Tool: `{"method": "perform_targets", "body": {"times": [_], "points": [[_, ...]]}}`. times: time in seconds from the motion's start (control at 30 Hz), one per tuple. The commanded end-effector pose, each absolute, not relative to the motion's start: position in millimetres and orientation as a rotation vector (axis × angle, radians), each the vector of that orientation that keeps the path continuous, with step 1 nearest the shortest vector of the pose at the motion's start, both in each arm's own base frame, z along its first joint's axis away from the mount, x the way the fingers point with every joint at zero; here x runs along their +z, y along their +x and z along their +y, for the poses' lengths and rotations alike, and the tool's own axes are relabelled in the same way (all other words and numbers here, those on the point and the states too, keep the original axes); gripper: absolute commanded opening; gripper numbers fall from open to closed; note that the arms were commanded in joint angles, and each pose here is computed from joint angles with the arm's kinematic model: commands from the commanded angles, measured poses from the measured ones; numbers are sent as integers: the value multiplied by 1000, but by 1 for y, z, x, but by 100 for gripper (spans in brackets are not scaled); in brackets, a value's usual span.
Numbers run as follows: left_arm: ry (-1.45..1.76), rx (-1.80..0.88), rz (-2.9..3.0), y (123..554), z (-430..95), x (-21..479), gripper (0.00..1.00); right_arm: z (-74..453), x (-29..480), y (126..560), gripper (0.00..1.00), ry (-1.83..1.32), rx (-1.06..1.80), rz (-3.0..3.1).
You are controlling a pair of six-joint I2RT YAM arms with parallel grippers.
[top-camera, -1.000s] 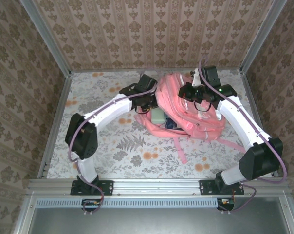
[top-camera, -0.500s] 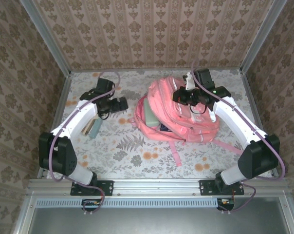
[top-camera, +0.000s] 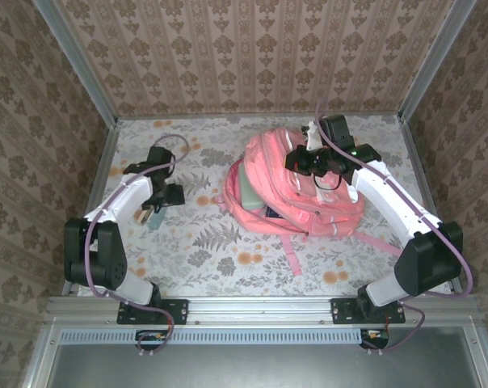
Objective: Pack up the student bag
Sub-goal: Pick up the loose stationery from the middle-left of the table.
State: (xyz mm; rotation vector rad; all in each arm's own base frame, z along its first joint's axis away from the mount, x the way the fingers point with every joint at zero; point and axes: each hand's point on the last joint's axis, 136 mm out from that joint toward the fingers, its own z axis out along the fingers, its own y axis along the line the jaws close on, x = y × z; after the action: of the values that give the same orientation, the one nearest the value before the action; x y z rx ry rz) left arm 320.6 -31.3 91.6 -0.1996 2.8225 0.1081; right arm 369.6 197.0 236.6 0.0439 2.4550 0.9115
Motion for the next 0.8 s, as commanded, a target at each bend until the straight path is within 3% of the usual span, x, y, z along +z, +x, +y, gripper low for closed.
{"method": "perform_targets", "body": {"times": [0.0, 0.53, 0.77], "points": [[-230, 173, 2810, 320, -2, 96, 75, 200, 236, 369, 5, 15, 930, 2441], [-343, -24, 2919, 327, 22, 60, 56, 201, 235, 369, 6, 5, 925, 2441], [-341, -74, 2928, 325, 14, 59, 40, 201, 233, 369, 6, 2, 923, 2446]]}}
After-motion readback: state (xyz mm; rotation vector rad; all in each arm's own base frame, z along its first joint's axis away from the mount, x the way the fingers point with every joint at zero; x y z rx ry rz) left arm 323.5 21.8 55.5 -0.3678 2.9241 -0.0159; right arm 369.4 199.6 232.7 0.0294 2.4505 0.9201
